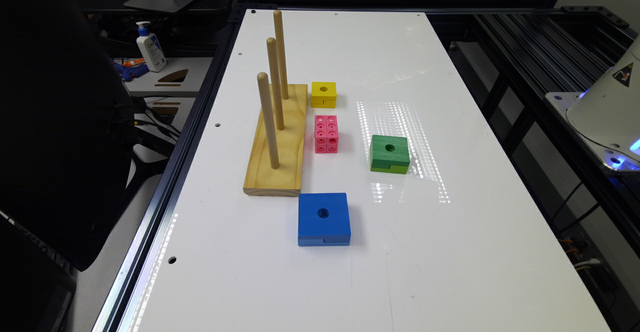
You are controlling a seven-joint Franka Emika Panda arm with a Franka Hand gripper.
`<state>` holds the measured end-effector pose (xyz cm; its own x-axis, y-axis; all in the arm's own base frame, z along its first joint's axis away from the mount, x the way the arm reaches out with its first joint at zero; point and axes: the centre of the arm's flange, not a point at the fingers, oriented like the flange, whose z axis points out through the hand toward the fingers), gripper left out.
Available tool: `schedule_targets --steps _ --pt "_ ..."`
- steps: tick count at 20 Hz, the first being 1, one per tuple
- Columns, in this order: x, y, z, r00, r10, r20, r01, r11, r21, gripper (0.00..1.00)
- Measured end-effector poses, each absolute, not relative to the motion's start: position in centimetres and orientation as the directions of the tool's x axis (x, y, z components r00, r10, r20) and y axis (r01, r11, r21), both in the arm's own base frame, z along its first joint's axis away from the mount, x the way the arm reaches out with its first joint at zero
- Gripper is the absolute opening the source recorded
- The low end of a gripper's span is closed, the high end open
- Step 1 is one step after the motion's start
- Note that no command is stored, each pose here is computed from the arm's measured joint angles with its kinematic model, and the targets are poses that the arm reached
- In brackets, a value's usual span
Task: Pick up pink block.
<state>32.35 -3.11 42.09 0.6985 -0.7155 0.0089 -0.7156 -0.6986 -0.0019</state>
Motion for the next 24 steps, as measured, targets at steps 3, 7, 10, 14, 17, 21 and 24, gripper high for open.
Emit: schedule_targets --steps 3,7,10,14,17,21,24 --pt "32.33 -3.11 42.12 0.6986 -0.7155 0.009 -0.7155 -0.6986 -0.002 1.0" --pt "32.32 -3.1 42.12 0.6987 -0.7154 0.009 -0.7154 -0.6987 -0.002 1.0" --pt "32.32 -3.09 42.12 0.6989 -0.7152 0.009 -0.7152 -0.6989 -0.002 1.0" --pt "32.34 -3.05 42.13 0.6999 -0.7142 0.01 -0.7142 -0.6999 -0.003 1.0" --pt "32.45 -2.9 42.2 0.7022 -0.7118 0.016 -0.7117 -0.7024 -0.008 1.0" --pt "32.67 -2.75 42.26 0.7047 -0.709 0.027 -0.7088 -0.7052 -0.016 1.0" --pt "32.9 -2.73 42.19 0.7052 -0.7082 0.033 -0.708 -0.706 -0.02 1.0"
